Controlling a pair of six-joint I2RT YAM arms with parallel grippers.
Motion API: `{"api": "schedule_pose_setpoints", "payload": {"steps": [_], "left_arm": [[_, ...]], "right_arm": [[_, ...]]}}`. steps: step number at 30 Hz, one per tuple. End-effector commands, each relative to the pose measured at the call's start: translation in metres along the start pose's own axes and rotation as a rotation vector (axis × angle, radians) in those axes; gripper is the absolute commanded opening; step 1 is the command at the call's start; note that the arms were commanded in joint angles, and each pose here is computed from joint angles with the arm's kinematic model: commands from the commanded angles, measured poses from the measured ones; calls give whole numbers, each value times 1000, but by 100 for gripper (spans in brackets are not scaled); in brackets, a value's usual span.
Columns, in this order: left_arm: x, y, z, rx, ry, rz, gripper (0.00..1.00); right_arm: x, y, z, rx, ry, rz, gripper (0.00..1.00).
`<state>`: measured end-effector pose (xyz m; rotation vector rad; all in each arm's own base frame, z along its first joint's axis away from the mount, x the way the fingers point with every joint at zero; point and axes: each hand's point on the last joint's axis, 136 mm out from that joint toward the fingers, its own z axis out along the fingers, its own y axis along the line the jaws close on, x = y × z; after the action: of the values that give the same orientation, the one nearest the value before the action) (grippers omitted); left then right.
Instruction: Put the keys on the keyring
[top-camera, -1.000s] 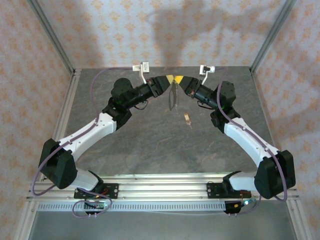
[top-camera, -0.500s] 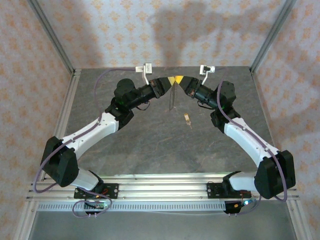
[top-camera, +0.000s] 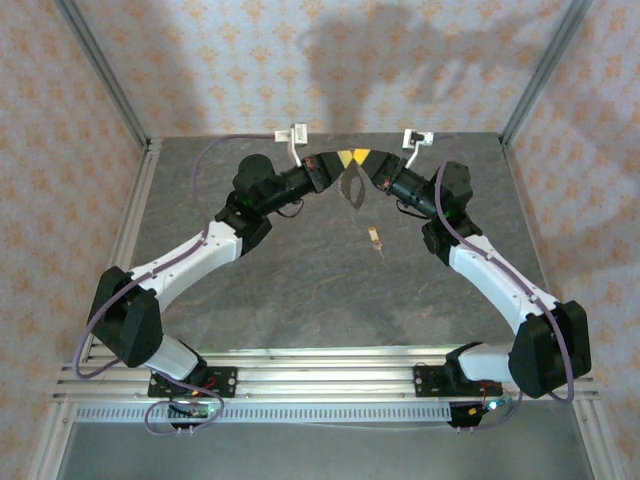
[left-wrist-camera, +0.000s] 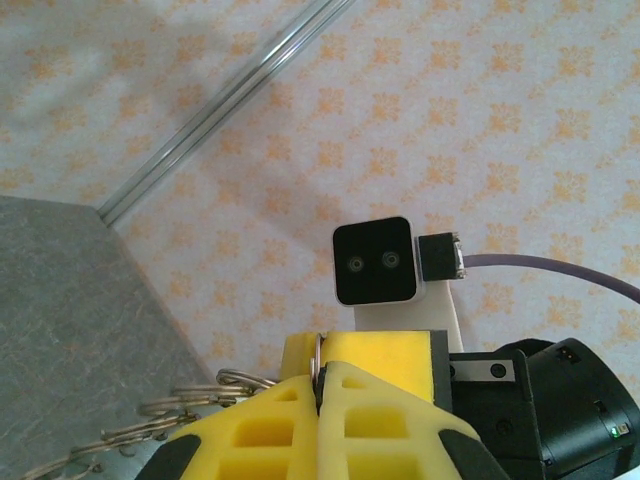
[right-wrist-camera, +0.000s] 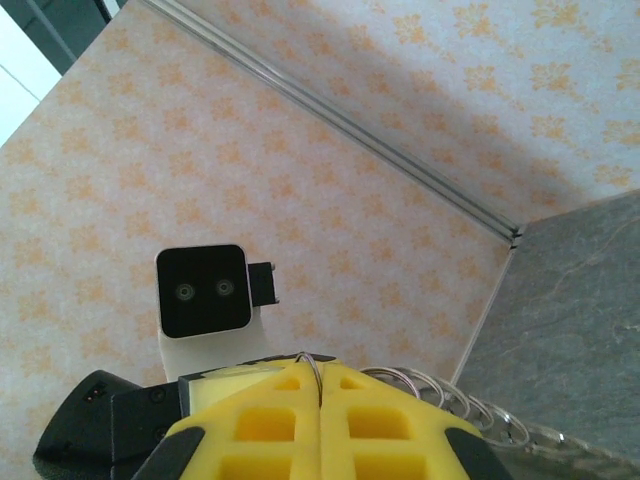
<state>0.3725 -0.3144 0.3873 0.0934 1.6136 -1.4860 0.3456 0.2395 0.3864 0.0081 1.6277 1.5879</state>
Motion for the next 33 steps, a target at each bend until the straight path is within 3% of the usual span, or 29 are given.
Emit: {"api": "schedule_pose_setpoints", "payload": {"steps": [1, 4, 8, 13, 20, 33], "left_arm": [[-4, -24, 3, 70, -13, 88, 0], [-7, -25, -2, 60, -42, 140, 0], [-10, -30, -4, 63, -44, 185, 0], [-8, -36, -4, 88, -29, 226, 0], [-6, -39, -5, 104, -26, 281, 0], [-8, -24, -32, 4, -158, 507, 0]], "right_arm": [[-1, 20, -6, -17, 10, -48, 10], [-15, 12, -20, 46, -56, -45, 38], [-35, 0, -47, 116, -157, -24, 50], [-43, -18, -68, 174, -232, 21, 54], [-31, -23, -69, 176, -185, 32, 54], [-16, -52, -79, 290, -163, 57, 55]]}}
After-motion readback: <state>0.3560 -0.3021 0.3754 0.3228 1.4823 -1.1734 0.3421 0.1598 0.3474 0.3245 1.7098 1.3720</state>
